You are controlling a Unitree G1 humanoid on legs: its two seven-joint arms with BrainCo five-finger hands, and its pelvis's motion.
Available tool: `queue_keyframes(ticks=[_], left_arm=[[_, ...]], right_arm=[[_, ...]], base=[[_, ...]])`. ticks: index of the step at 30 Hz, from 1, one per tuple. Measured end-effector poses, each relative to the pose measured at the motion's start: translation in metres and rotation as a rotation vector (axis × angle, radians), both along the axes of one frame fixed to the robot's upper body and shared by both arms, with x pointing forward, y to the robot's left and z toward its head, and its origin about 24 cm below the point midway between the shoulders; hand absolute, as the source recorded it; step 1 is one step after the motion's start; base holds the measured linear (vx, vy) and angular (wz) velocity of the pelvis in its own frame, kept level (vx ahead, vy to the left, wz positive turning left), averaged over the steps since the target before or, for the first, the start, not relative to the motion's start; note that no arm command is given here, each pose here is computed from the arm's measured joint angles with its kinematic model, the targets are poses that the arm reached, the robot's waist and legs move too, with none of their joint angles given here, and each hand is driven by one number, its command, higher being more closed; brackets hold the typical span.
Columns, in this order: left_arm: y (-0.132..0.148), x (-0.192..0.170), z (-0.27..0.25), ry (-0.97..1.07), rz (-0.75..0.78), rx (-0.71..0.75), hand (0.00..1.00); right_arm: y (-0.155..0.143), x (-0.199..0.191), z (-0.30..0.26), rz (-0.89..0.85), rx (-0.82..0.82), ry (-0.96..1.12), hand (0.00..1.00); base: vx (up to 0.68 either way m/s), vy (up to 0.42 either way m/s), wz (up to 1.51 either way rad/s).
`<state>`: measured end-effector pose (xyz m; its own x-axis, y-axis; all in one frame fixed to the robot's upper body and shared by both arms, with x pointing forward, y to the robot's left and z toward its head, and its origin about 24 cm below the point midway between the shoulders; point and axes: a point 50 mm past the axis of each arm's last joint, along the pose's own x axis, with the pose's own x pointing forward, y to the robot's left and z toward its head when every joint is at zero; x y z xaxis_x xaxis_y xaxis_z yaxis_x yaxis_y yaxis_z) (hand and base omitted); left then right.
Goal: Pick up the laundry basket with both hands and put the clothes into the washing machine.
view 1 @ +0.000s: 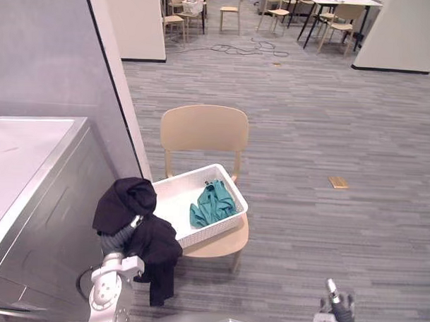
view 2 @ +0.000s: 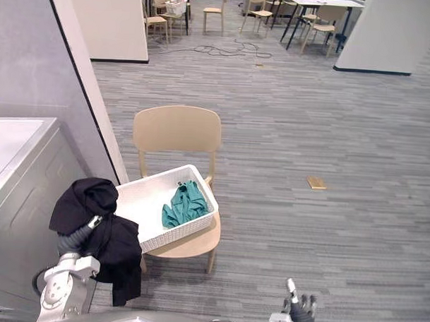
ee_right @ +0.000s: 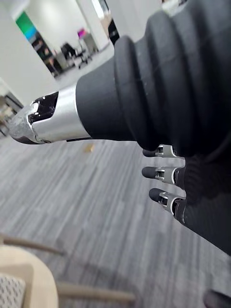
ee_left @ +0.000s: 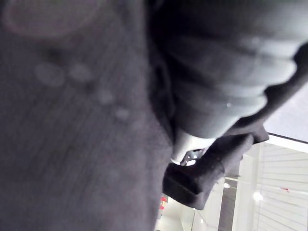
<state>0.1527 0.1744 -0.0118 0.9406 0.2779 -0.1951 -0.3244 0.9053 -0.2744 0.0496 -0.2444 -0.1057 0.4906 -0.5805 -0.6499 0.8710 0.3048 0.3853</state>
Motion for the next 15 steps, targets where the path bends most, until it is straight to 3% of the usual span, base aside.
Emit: queue_keyframes(ticks=[10, 15], left_arm=[[0.007, -0.024, -0.024, 0.087, 0.063, -0.152, 1.00], [0.009, -0.022, -0.022, 0.060, 0.096, -0.219, 1.00]], right_arm=[[0.034, -0.015, -0.033, 0.166, 0.127, 0.189, 0.00], [0.044, 0.028, -0.036, 0.309, 0.108, 0.156, 0.00]], base=[[-0.01, -0.013, 0.20], [-0.08, -0.054, 0.80]])
